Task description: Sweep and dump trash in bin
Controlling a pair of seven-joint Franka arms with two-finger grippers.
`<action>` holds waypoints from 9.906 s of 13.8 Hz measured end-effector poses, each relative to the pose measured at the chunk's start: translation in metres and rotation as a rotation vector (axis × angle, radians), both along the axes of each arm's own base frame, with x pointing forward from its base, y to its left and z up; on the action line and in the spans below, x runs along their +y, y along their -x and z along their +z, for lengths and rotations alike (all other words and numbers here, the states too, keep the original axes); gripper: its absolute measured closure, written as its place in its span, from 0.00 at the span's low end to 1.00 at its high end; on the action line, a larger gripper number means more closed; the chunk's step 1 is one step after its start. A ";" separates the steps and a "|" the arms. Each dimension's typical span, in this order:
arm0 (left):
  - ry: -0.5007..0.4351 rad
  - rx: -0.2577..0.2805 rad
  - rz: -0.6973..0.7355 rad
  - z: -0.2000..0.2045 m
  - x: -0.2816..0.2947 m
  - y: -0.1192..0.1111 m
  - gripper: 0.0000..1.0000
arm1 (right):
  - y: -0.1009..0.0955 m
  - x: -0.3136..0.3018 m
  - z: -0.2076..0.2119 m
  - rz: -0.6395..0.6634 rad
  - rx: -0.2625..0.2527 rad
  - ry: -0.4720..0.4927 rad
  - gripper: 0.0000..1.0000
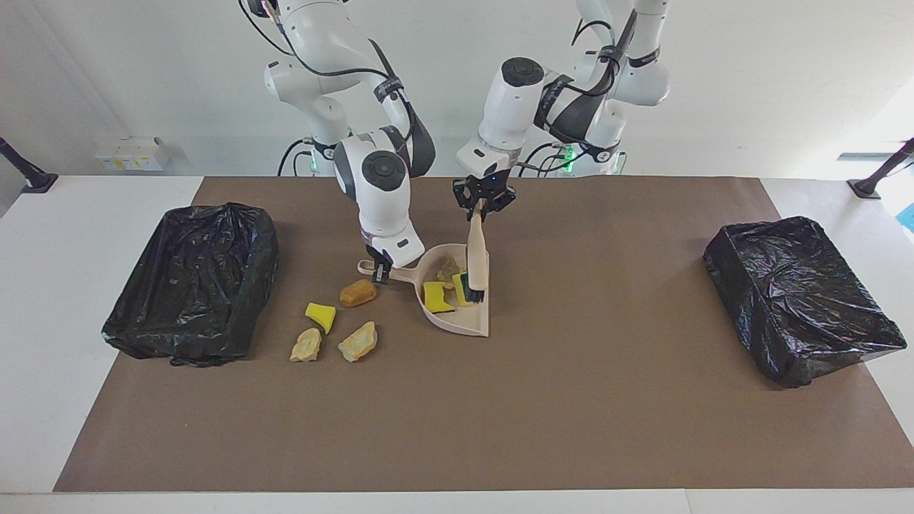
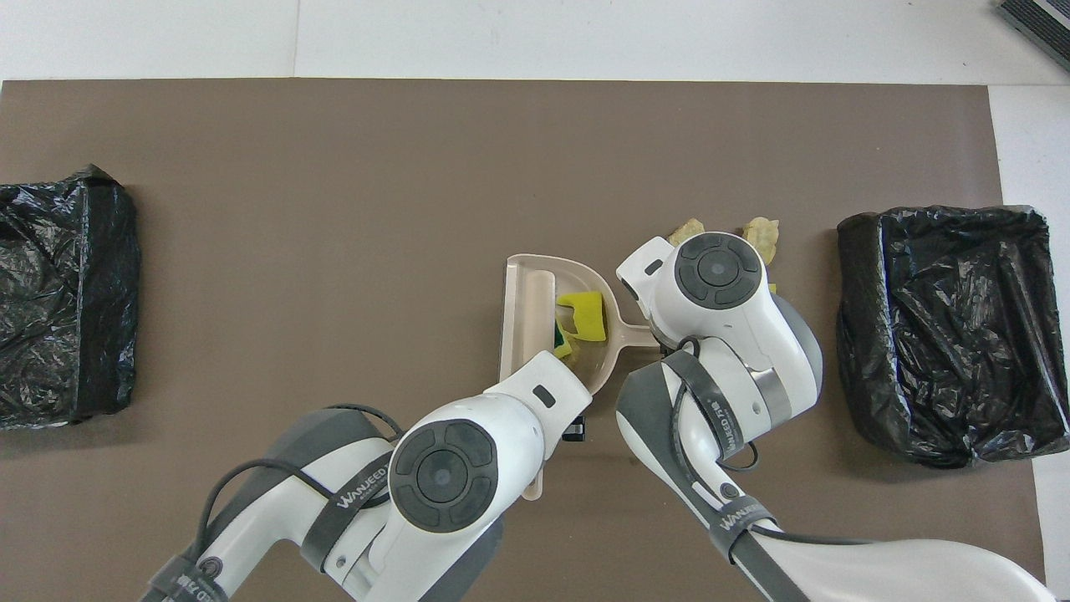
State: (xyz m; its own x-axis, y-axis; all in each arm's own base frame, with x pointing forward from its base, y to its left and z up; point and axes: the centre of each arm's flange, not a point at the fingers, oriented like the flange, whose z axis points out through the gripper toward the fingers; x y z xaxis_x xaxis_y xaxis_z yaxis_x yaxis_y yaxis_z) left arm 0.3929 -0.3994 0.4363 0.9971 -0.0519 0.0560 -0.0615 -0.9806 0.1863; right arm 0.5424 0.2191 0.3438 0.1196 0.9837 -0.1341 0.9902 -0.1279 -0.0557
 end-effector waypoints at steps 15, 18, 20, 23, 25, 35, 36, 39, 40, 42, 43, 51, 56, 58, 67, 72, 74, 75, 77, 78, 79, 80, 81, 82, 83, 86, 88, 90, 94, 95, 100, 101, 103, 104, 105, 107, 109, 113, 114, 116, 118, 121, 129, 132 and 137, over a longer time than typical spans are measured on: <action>-0.154 0.125 0.127 -0.006 0.085 -0.027 0.74 | -0.037 -0.114 0.057 -0.079 -0.037 -0.151 0.68; -0.180 0.127 0.091 -0.024 0.073 0.018 0.74 | -0.038 -0.115 0.058 -0.093 -0.036 -0.170 0.68; -0.197 0.111 0.082 -0.036 0.056 0.066 0.74 | -0.041 -0.127 0.061 -0.126 -0.031 -0.246 0.68; -0.185 0.080 0.111 -0.057 0.027 0.127 0.74 | -0.051 -0.173 0.077 -0.145 -0.037 -0.422 0.68; -0.179 0.071 0.112 -0.075 0.022 0.151 0.74 | -0.054 -0.204 0.082 -0.156 -0.055 -0.542 0.68; -0.139 0.054 0.195 -0.084 0.041 0.133 0.20 | -0.029 -0.333 0.186 -0.117 -0.066 -0.413 0.68; -0.137 0.058 0.222 -0.076 0.045 0.120 0.10 | -0.017 -0.359 0.194 -0.150 -0.065 -0.379 0.68; -0.129 0.071 0.322 -0.037 0.063 0.069 0.00 | 0.022 -0.455 0.206 -0.181 -0.070 -0.249 0.68; -0.121 0.068 0.344 -0.023 0.071 0.053 0.00 | 0.033 -0.482 0.207 -0.169 -0.061 -0.186 0.68; -0.098 0.049 0.366 -0.003 0.090 0.023 0.00 | 0.049 -0.522 0.212 -0.162 -0.061 -0.050 0.68; -0.090 0.038 0.371 0.004 0.103 0.008 0.00 | 0.053 -0.536 0.215 -0.152 -0.060 0.023 0.68; -0.095 0.027 0.121 0.027 0.210 -0.115 0.00 | 0.046 -0.554 0.196 -0.011 0.048 0.432 0.68; -0.100 0.045 -0.001 0.070 0.267 -0.151 0.00 | 0.030 -0.524 0.183 0.044 0.094 0.564 0.68; -0.102 0.054 -0.030 0.098 0.284 -0.154 0.00 | 0.023 -0.514 0.182 0.073 0.104 0.612 0.68; -0.119 0.065 -0.060 0.155 0.294 -0.151 0.00 | 0.021 -0.499 0.189 0.108 0.163 0.701 0.68; -0.155 0.059 -0.049 0.166 0.307 -0.152 0.00 | 0.027 -0.478 0.208 0.088 0.214 0.714 0.68; -0.159 0.067 -0.047 0.167 0.312 -0.151 0.00 | 0.033 -0.477 0.218 0.080 0.218 0.718 0.68; -0.162 0.072 -0.050 0.168 0.311 -0.150 0.00 | 0.037 -0.479 0.222 0.076 0.222 0.718 0.68; -0.166 0.073 -0.051 0.177 0.312 -0.148 0.00 | 0.043 -0.486 0.227 0.076 0.231 0.716 0.68; -0.166 0.069 -0.049 0.187 0.313 -0.147 0.00 | 0.045 -0.488 0.229 0.076 0.238 0.714 0.68; -0.166 0.063 -0.048 0.200 0.314 -0.144 0.00 | 0.048 -0.489 0.232 0.072 0.243 0.714 0.68; -0.166 0.055 -0.047 0.210 0.315 -0.143 0.00 | 0.051 -0.489 0.236 0.065 0.245 0.713 0.68; -0.165 0.048 -0.045 0.215 0.316 -0.142 0.00 | 0.054 -0.488 0.243 0.052 0.238 0.704 0.68; -0.165 0.046 -0.044 0.217 0.317 -0.141 0.00 | 0.056 -0.487 0.250 0.037 0.229 0.689 0.68; -0.165 0.047 -0.044 0.216 0.317 -0.142 0.00 | 0.059 -0.486 0.257 0.015 0.221 0.664 0.68; -0.165 0.040 -0.056 0.216 0.324 -0.144 0.00 | 0.062 -0.475 0.269 -0.049 0.174 0.521 0.68; -0.165 0.040 -0.063 0.214 0.329 -0.146 0.00 | 0.059 -0.460 0.270 -0.097 0.135 0.407 0.68; -0.166 0.043 -0.093 0.210 0.329 -0.146 0.00 | 0.049 -0.431 0.263 -0.146 0.083 0.285 0.68; -0.166 0.041 -0.118 0.205 0.329 -0.148 0.00 | 0.013 -0.320 0.234 -0.272 0.019 0.134 0.68; -0.166 0.041 -0.118 0.205 0.329 -0.148 0.00 | 0.006 -0.276 0.224 -0.304 0.009 0.117 0.68; -0.166 0.034 -0.117 0.205 0.330 -0.148 0.00 | -0.023 -0.086 0.150 -0.230 -0.019 -0.056 0.68; -0.166 0.034 -0.116 0.205 0.330 -0.149 0.00 | -0.031 -0.061 0.127 -0.211 -0.023 -0.075 0.68; -0.166 0.033 -0.116 0.205 0.330 -0.149 0.00 | -0.038 -0.024 0.095 -0.276 -0.018 -0.130 0.68; -0.166 0.033 -0.116 0.206 0.330 -0.149 0.00 | -0.040 -0.010 0.091 -0.350 -0.026 -0.148 0.68; -0.166 0.033 -0.116 0.206 0.330 -0.149 0.00 | -0.039 0.005 0.091 -0.437 -0.034 -0.152 0.68; -0.166 0.032 -0.116 0.206 0.330 -0.149 0.00 | -0.036 0.042 0.092 -0.617 -0.047 -0.152 0.68; -0.166 0.031 -0.118 0.206 0.329 -0.149 0.00 | -0.033 0.082 0.088 -0.782 -0.062 -0.162 0.68; -0.166 0.031 -0.123 0.205 0.329 -0.149 0.00 | -0.025 0.152 0.060 -1.099 -0.001 -0.164 0.68; -0.166 0.031 -0.124 0.205 0.329 -0.149 0.00 | -0.021 0.169 0.050 -1.176 0.012 -0.150 0.68; -0.166 0.031 -0.127 0.205 0.329 -0.149 0.00 | -0.014 0.195 0.029 -1.301 0.046 -0.130 0.68; -0.166 0.031 -0.128 0.205 0.329 -0.149 0.00 | -0.010 0.208 0.014 -1.379 0.084 -0.118 0.68; -0.165 0.029 -0.131 0.203 0.327 -0.149 0.00 | -0.008 0.219 0.002 -1.442 0.093 -0.130 0.68; -0.151 -0.010 -0.139 0.177 0.316 -0.162 0.00 | -0.009 0.216 0.018 -1.469 0.098 -0.117 0.19; -0.146 -0.015 -0.156 0.161 0.304 -0.173 0.00 | 0.007 0.194 0.067 -1.442 0.108 -0.049 0.00; -0.123 -0.066 -0.172 0.097 0.226 -0.199 0.00 | 0.124 0.192 0.074 -1.363 0.165 0.008 0.00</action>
State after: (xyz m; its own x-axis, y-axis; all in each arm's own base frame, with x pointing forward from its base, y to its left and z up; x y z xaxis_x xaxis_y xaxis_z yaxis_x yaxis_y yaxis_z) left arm 0.5922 -0.1731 0.5334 0.9673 -0.2315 0.1036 -0.2380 -0.9697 0.0559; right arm 0.4179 0.4115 0.4177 0.9640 0.1004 -0.2461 0.0634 -0.9860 -0.1540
